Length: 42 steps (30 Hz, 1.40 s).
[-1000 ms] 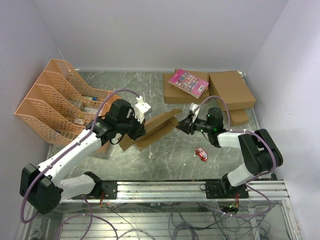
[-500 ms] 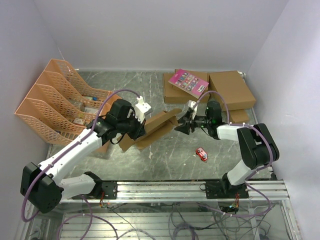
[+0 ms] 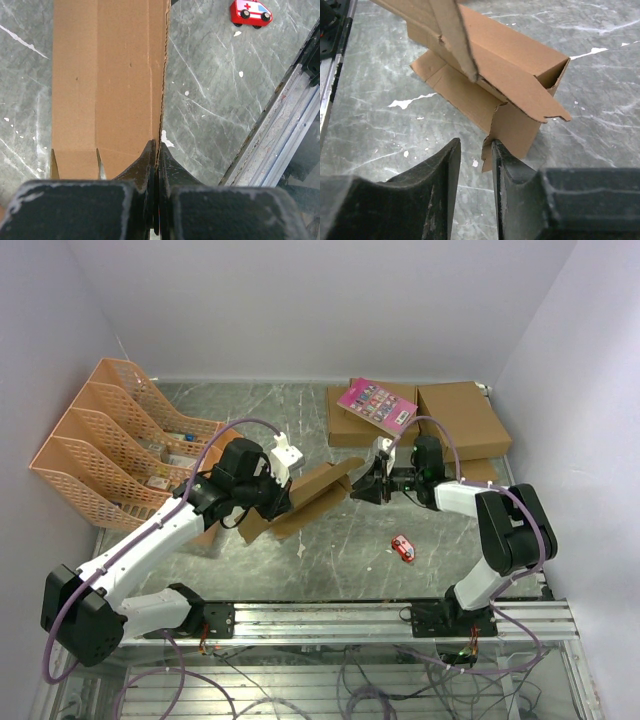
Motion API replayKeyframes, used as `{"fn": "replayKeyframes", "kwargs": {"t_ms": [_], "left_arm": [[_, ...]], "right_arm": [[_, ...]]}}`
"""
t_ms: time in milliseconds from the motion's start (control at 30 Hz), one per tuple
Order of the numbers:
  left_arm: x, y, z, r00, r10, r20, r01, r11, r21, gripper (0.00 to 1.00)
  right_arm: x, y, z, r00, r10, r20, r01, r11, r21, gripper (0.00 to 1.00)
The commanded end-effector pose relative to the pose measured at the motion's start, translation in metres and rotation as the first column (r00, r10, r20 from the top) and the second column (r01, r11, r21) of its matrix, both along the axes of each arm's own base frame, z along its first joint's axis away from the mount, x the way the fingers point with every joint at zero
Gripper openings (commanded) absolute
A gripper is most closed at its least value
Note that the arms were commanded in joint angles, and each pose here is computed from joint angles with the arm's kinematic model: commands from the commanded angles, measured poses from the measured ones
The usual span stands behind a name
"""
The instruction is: Fold the paper box
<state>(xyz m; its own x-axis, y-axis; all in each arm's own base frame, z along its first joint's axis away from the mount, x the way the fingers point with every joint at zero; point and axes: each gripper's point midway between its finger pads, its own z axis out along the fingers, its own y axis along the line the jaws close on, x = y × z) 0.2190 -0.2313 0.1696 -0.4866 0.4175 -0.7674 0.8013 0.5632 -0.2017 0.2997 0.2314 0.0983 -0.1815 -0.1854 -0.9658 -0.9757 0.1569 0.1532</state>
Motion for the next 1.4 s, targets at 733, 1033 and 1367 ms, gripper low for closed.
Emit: {"fn": "replayKeyframes", "kwargs": {"t_ms": [733, 1033, 1367], "left_arm": [[-0.004, -0.002, 0.012, 0.999, -0.029, 0.019, 0.029, 0.999, -0.03, 0.07], [-0.003, -0.003, 0.013, 0.999, -0.03, 0.021, 0.031, 0.999, -0.033, 0.07], [-0.005, -0.003, 0.011, 0.999, -0.04, 0.015, 0.04, 0.999, -0.034, 0.07]], "right_arm": [[-0.005, 0.015, 0.0, 0.957, 0.135, -0.255, -0.111, 0.988, 0.105, 0.09], [0.017, 0.018, -0.007, 0.918, 0.034, -0.396, 0.013, 0.993, 0.115, 0.0], [0.038, 0.013, -0.013, 0.924, -0.068, -0.377, 0.101, 0.993, 0.067, 0.0]]}}
